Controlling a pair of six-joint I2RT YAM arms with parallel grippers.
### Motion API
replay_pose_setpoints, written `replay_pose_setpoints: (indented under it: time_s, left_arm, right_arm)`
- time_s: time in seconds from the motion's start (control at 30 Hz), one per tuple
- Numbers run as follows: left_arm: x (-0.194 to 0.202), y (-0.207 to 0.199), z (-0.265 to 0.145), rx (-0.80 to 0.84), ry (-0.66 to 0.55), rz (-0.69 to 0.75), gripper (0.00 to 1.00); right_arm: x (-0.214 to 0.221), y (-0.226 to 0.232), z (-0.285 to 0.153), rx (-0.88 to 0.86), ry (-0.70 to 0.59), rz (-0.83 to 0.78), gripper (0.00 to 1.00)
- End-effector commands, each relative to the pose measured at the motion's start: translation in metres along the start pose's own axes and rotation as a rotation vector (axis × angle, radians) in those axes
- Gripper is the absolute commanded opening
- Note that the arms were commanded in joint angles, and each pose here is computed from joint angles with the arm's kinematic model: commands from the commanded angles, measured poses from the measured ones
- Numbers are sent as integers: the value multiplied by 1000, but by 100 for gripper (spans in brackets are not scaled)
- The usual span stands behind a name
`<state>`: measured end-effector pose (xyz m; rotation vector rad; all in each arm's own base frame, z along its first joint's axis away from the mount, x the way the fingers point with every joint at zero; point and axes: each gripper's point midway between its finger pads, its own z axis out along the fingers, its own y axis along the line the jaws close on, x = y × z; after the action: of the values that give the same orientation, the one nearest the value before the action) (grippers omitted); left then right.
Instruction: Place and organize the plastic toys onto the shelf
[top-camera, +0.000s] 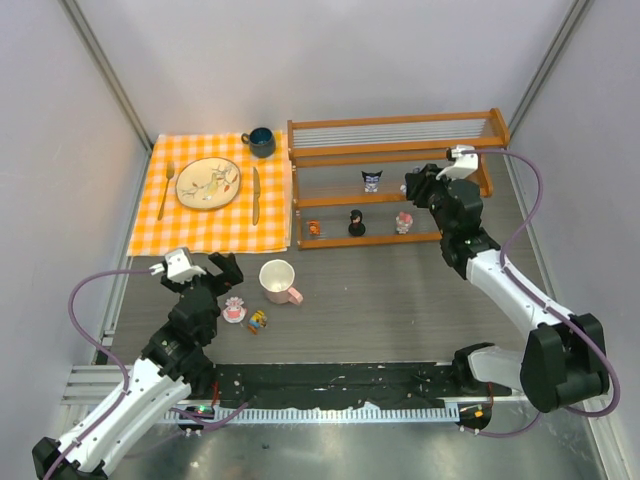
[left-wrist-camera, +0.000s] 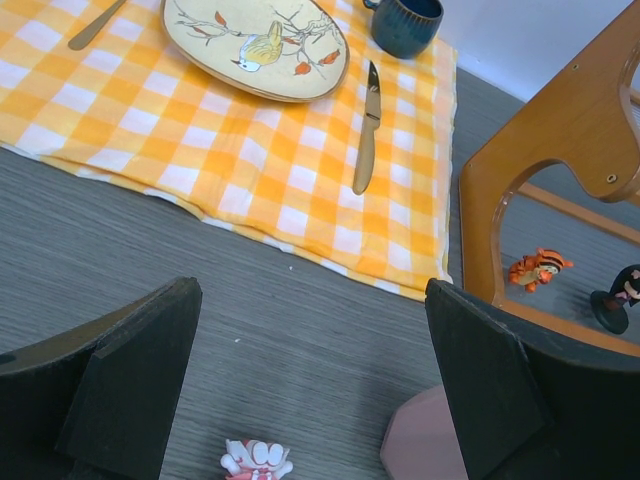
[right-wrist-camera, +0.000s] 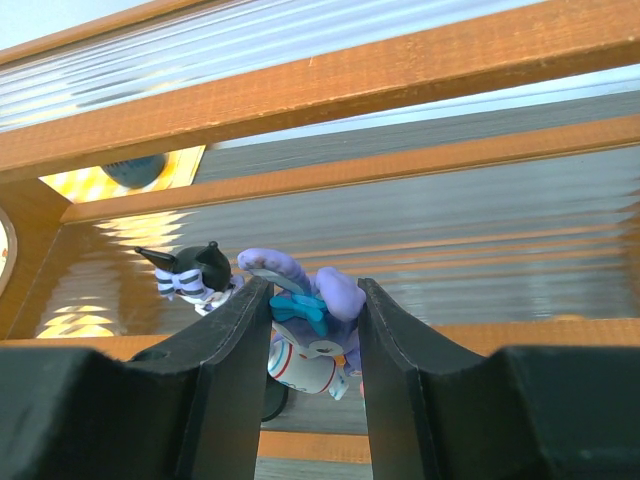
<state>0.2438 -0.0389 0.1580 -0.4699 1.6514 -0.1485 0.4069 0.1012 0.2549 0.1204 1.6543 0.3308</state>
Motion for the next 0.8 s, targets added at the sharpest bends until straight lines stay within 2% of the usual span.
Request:
replay_pose_setpoints:
  time_s: [0.0,0.77]
  left_arm:
    - [-8,-4,2,6,-30,-19,100]
    - [-8,-6,5,4,-30,-10,100]
  right_arm:
    - [-45,12,6,-50,-136,29,1]
    - [-26,5,33,-73,-139,37,1]
